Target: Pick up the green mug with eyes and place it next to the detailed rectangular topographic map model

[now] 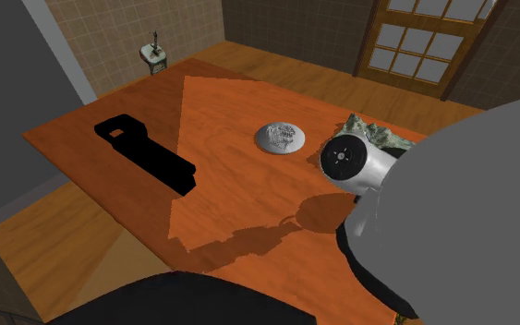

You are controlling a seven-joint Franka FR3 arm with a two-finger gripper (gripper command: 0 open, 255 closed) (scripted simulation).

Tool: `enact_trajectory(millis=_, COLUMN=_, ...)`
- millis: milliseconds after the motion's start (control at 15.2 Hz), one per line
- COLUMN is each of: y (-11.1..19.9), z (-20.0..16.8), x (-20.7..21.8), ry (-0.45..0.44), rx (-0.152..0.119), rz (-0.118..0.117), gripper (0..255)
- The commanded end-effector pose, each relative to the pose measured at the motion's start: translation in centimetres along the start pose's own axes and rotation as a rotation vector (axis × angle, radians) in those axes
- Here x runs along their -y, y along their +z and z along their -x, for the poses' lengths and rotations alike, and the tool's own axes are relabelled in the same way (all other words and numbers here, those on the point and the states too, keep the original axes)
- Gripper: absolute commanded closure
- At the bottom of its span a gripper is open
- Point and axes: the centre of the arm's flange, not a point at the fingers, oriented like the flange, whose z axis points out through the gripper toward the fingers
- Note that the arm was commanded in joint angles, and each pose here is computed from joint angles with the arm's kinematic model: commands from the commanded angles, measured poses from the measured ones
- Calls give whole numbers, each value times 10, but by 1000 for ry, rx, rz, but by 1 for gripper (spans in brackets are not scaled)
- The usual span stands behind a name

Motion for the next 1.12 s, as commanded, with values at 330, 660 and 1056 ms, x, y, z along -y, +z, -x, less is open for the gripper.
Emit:
enact_trajectory(millis=330, y=-26, z=4, x=-25, ry=0, rx=0, rz=1, gripper=255)
enact_trajectory(millis=660, y=-45, z=8, x=-43, ry=0, rx=0, rz=1, gripper=255)
enact_trajectory(millis=1056, y=-68, z=12, x=-65, ry=0, rx=0, rz=1, gripper=255)
